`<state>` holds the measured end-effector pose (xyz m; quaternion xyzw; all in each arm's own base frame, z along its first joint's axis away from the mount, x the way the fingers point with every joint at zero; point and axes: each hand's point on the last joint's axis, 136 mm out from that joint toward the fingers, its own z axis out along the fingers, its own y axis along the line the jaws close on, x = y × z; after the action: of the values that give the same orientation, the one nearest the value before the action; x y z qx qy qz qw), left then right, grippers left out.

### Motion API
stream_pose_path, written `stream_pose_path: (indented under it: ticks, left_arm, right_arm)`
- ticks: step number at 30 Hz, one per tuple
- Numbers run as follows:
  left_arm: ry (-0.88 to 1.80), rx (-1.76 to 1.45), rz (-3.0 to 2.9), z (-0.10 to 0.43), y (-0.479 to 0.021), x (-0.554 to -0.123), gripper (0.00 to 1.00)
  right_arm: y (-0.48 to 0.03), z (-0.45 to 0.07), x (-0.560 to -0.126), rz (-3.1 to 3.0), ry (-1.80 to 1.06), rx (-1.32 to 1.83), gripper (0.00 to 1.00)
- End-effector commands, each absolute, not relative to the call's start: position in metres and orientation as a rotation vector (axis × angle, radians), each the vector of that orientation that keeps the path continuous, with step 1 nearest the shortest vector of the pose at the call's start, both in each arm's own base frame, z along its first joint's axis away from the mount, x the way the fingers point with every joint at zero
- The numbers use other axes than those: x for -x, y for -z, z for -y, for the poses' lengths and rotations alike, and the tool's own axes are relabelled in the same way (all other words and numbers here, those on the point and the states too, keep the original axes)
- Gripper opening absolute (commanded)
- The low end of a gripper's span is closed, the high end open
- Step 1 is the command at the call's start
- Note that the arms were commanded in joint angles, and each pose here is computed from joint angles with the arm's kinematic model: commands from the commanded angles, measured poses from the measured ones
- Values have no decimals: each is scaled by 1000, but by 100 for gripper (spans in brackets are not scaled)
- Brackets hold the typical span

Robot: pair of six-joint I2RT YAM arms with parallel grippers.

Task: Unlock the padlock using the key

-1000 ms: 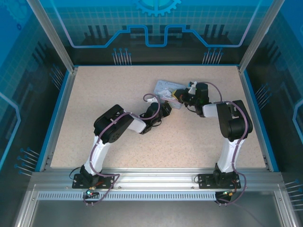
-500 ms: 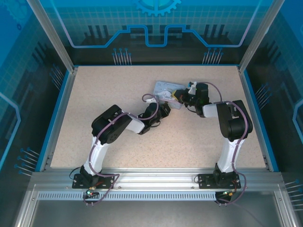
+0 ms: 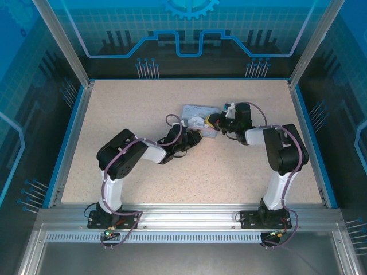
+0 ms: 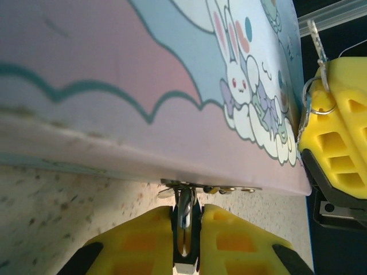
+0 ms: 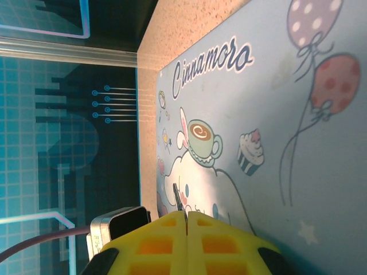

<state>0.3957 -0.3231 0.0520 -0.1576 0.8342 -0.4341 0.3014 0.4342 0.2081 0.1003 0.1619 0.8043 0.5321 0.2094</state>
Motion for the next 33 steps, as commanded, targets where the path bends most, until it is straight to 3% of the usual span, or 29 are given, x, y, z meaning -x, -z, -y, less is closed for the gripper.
stream_pose_path:
  ticks: [1,6,20,33]
  left_arm:
    - [1230,437,-2203,321,-73,-389,0]
    - [1272,482,-2245,322,-74,-381,0]
    - [1370,595,-2238,313,-82,-377,0]
    - [1566,684,-2124,313,-113,-381,0]
  right_arm:
    - [-90,-200,-422,-2307,-1419,-505,0]
    - [-117,-199,-421,-2256,-1435,-473,0]
    - [-150,-185,-360,-2206,-1423,-482,0]
    - [-134,-190,-294,-2218,-1401,-576,0]
